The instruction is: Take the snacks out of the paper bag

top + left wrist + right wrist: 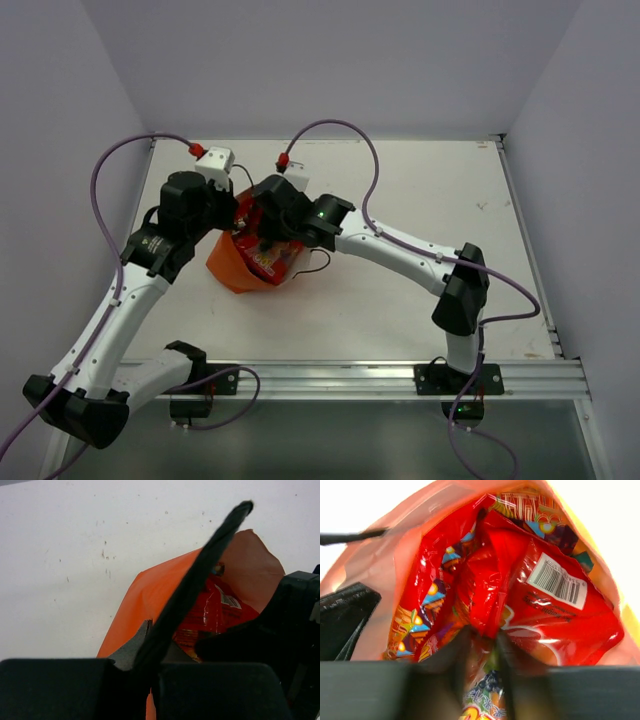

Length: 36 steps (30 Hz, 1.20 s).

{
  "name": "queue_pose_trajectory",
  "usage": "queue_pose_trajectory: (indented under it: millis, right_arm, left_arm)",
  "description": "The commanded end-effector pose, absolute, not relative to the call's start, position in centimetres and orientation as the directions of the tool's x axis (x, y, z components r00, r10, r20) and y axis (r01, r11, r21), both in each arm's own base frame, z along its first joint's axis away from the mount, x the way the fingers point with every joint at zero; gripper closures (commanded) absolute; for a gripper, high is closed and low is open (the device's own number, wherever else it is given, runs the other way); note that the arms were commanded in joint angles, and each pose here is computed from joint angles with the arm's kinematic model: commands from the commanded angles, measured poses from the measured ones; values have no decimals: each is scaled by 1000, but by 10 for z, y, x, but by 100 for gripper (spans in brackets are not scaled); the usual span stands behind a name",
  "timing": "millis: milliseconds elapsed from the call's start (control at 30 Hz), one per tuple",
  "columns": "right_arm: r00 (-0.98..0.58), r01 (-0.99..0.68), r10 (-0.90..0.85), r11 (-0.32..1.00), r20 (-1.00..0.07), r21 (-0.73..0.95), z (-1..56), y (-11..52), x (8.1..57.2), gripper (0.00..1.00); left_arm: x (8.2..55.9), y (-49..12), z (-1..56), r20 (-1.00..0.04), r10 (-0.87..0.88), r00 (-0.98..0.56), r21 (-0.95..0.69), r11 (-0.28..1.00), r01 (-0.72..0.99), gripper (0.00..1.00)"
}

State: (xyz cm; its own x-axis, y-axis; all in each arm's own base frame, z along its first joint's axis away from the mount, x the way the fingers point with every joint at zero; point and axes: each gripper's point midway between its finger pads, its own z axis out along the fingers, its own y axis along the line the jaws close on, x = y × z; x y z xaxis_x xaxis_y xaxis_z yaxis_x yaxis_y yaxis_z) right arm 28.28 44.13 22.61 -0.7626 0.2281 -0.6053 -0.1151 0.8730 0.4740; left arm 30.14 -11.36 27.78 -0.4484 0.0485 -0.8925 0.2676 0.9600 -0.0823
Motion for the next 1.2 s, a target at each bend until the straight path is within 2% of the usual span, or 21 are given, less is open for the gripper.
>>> queue_pose_trajectory:
  millis: [0,67,267,400,500,767,867,1067,1167]
  right_arm:
    - [-786,-89,217,887,-580,453,211,437,275,80]
    - [-768,-111,215,883,-603,456,224,431,275,100]
    - [-706,-254,204,821,-679,511,280,424,268,100]
    - [-597,-452,253,677,-761,581,360,416,252,100]
    - [-523,-522,283,640,-804,565,392,405,247,100]
    - [-272,-596,387,651,-881,470,475,339,246,100]
    - [-186,-541,432,705,-882,459,492,296,259,100]
    - [-214,-229,431,850,-877,473,413,198,338,100]
    - [-299,-135,410,875,-861,464,355,176,371,100]
  left_arm:
    - [312,-125,308,-937,-17,-348,-125,949,290,100]
    - [313,-122,308,-940,-10,-341,-110,955,275,100]
    - [316,-114,306,-940,-7,-342,-93,968,234,100]
    - [318,-110,306,-940,-12,-340,-87,975,204,100]
    - [319,-106,307,-942,-13,-334,-79,980,184,100]
    - [322,-99,304,-941,2,-340,-53,987,152,100]
    - [323,-96,303,-940,11,-342,-39,989,140,100]
    - [326,-100,315,-950,33,-309,-22,985,172,100]
    - [328,-102,324,-957,64,-283,6,980,201,100]
